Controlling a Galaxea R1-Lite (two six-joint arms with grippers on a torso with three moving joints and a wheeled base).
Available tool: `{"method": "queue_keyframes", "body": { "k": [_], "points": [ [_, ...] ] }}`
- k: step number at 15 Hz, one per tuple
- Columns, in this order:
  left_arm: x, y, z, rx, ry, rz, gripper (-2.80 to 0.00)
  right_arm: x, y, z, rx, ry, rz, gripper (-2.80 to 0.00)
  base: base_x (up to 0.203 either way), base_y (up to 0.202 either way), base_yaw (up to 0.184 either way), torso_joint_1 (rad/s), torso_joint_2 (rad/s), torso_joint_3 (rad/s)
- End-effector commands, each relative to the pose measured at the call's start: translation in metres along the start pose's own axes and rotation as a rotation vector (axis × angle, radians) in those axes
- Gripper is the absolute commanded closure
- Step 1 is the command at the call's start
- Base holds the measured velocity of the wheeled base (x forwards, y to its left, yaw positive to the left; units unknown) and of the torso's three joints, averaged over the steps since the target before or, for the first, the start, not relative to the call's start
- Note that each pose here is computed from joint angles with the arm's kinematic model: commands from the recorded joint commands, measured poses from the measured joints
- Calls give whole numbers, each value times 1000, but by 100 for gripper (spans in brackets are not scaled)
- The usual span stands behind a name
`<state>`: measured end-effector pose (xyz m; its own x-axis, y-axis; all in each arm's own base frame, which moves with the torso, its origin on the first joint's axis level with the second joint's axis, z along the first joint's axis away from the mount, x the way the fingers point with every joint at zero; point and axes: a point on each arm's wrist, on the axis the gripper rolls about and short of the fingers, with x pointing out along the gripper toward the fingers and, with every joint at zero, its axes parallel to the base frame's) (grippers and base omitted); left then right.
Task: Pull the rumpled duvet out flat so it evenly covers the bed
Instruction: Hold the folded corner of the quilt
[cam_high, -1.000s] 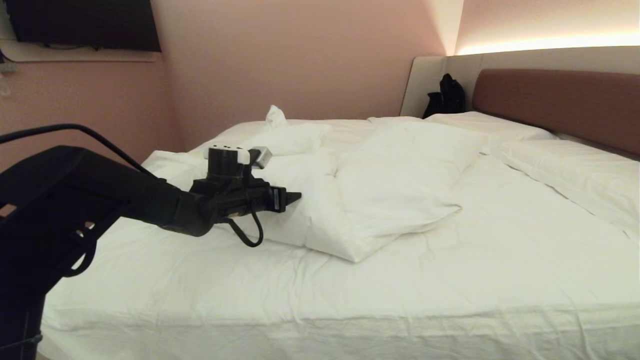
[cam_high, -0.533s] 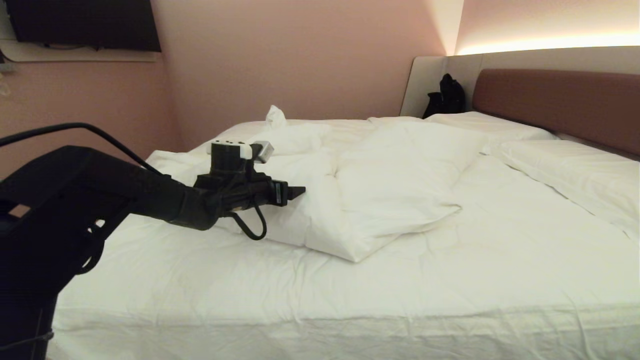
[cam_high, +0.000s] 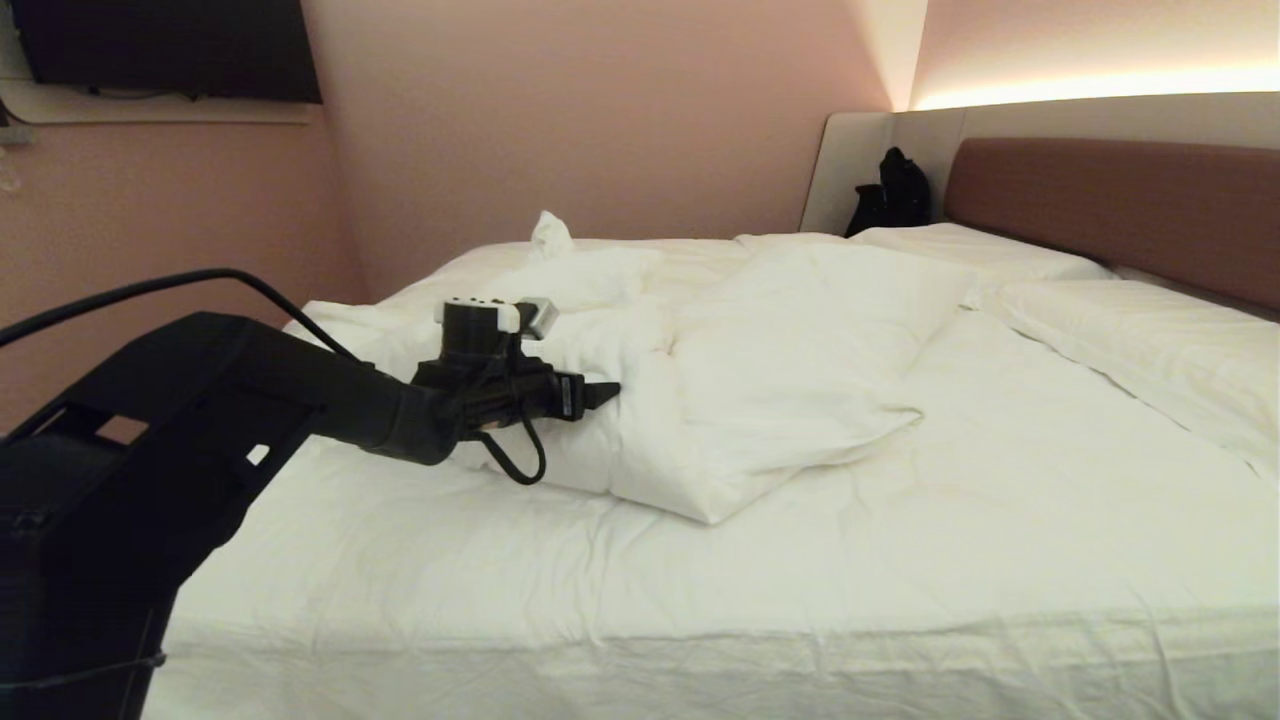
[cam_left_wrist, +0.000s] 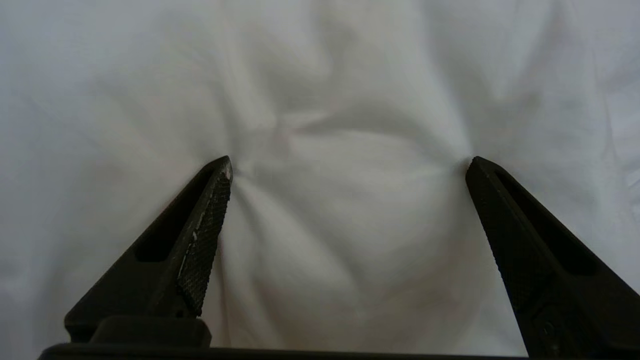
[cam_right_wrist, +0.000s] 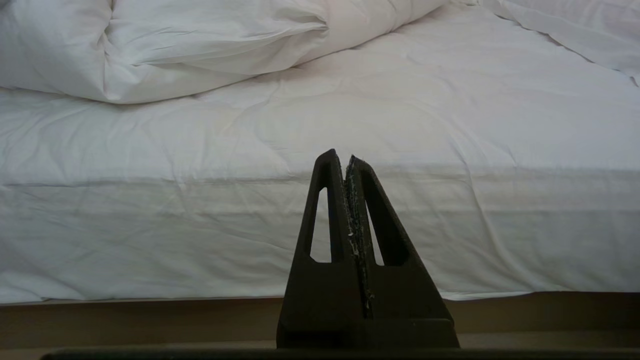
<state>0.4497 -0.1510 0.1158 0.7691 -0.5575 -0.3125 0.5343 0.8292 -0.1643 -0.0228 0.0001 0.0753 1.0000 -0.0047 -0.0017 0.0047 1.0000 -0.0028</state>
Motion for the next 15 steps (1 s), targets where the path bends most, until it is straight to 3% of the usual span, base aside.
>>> {"method": "queue_keyframes", "body": {
  "k": [1, 6, 12, 13, 15],
  "points": [
    [19, 7, -20, -12, 34, 0, -280, 0, 0, 0, 0, 1, 0, 0, 0, 0, 0, 0, 0, 0],
    [34, 13, -38, -23, 68, 3, -280, 0, 0, 0, 0, 1, 0, 0, 0, 0, 0, 0, 0, 0],
    [36, 14, -43, -32, 85, 5, -280, 0, 0, 0, 0, 1, 0, 0, 0, 0, 0, 0, 0, 0],
    [37, 14, -41, -37, 103, 6, 0, 0, 0, 0, 0, 1, 0, 0, 0, 0, 0, 0, 0, 0],
    [37, 14, -39, -36, 100, 6, 0, 0, 0, 0, 0, 1, 0, 0, 0, 0, 0, 0, 0, 0]
  ]
}}
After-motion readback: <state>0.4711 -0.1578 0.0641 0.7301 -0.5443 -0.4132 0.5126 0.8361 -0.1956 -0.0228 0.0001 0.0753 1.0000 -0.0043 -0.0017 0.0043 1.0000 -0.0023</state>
